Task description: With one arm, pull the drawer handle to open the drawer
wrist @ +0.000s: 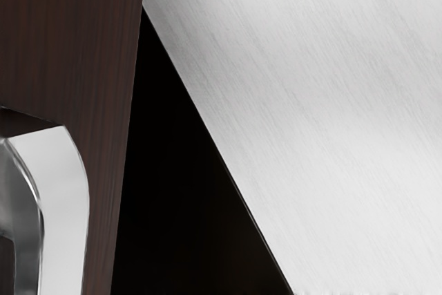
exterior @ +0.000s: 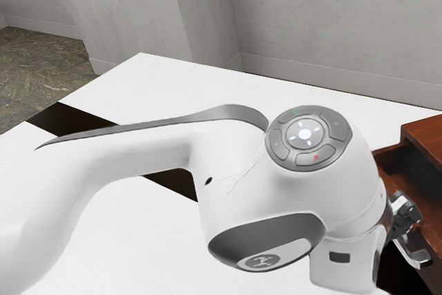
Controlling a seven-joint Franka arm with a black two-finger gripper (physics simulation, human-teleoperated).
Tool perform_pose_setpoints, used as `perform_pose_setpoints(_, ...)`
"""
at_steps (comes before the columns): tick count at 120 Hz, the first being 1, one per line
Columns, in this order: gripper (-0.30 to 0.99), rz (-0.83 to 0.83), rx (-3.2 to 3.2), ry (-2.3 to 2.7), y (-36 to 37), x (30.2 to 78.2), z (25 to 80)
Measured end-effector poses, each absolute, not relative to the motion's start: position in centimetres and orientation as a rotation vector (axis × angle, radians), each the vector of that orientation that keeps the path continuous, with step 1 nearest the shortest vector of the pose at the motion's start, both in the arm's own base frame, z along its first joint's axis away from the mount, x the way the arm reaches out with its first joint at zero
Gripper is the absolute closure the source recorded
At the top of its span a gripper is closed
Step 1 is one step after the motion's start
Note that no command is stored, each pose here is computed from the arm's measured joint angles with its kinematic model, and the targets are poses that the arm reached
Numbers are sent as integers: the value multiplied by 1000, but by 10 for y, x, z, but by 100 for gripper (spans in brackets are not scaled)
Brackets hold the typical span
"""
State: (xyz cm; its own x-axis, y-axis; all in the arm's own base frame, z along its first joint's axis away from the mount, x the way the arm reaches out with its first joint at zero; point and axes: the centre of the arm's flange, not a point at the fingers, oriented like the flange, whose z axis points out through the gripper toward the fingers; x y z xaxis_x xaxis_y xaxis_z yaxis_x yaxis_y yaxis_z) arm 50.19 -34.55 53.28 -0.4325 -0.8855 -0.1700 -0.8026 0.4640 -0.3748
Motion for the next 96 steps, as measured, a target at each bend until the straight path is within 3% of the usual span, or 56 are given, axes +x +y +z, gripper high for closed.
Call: perform_pose_setpoints(96,2,-278,-1434,2358,-318,461,542)
